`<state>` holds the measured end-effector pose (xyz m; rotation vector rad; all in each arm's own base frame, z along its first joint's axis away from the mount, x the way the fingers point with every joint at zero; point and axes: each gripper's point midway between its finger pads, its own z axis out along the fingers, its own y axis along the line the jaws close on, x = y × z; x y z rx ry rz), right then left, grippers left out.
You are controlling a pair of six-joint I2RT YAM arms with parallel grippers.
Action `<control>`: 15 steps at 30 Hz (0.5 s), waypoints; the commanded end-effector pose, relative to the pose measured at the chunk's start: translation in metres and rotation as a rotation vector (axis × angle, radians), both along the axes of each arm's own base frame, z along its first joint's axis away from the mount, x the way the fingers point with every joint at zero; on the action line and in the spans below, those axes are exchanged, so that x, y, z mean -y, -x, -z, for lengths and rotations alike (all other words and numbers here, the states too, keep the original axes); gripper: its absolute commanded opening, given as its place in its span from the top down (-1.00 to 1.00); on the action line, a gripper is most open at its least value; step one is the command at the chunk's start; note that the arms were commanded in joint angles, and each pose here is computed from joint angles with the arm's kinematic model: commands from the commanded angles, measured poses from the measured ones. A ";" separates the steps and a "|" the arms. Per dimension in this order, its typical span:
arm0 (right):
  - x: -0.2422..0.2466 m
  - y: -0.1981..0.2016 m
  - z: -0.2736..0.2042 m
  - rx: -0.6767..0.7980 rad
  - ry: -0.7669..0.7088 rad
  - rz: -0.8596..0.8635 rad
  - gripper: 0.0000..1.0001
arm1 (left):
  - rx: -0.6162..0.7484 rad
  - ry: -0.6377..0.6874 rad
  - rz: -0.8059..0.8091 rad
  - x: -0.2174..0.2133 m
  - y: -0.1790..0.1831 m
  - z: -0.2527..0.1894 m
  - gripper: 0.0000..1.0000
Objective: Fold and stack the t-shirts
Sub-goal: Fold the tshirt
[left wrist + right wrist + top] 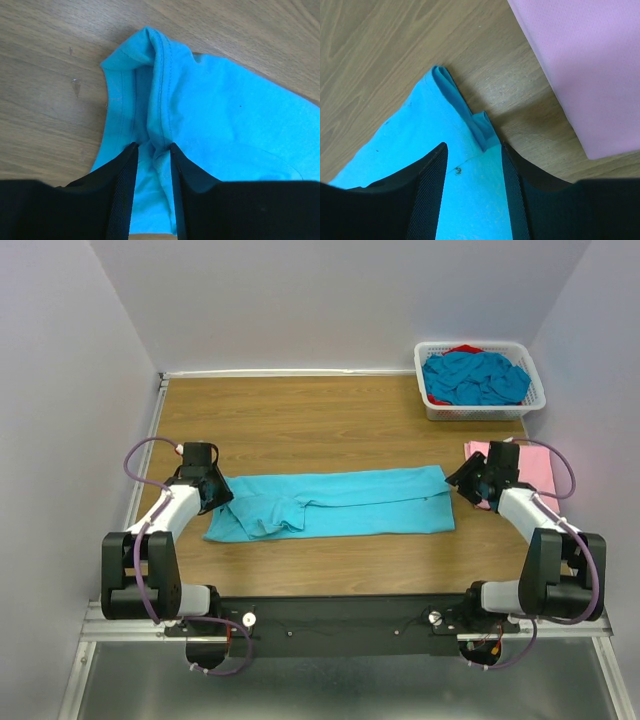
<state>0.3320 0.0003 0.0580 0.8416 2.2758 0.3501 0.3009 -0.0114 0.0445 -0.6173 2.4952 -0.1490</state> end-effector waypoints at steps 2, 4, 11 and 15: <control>-0.001 -0.003 0.004 0.015 -0.023 -0.001 -0.04 | 0.024 -0.003 0.020 0.000 -0.006 -0.001 0.34; -0.001 -0.003 0.005 0.012 -0.027 -0.004 0.02 | 0.020 -0.003 0.018 0.000 -0.005 0.000 0.37; -0.009 0.002 0.015 -0.010 -0.064 -0.030 0.03 | 0.011 -0.004 0.019 0.000 -0.004 0.003 0.47; -0.011 0.007 0.022 -0.026 -0.070 -0.031 0.12 | 0.006 -0.003 0.018 0.000 -0.003 0.006 0.47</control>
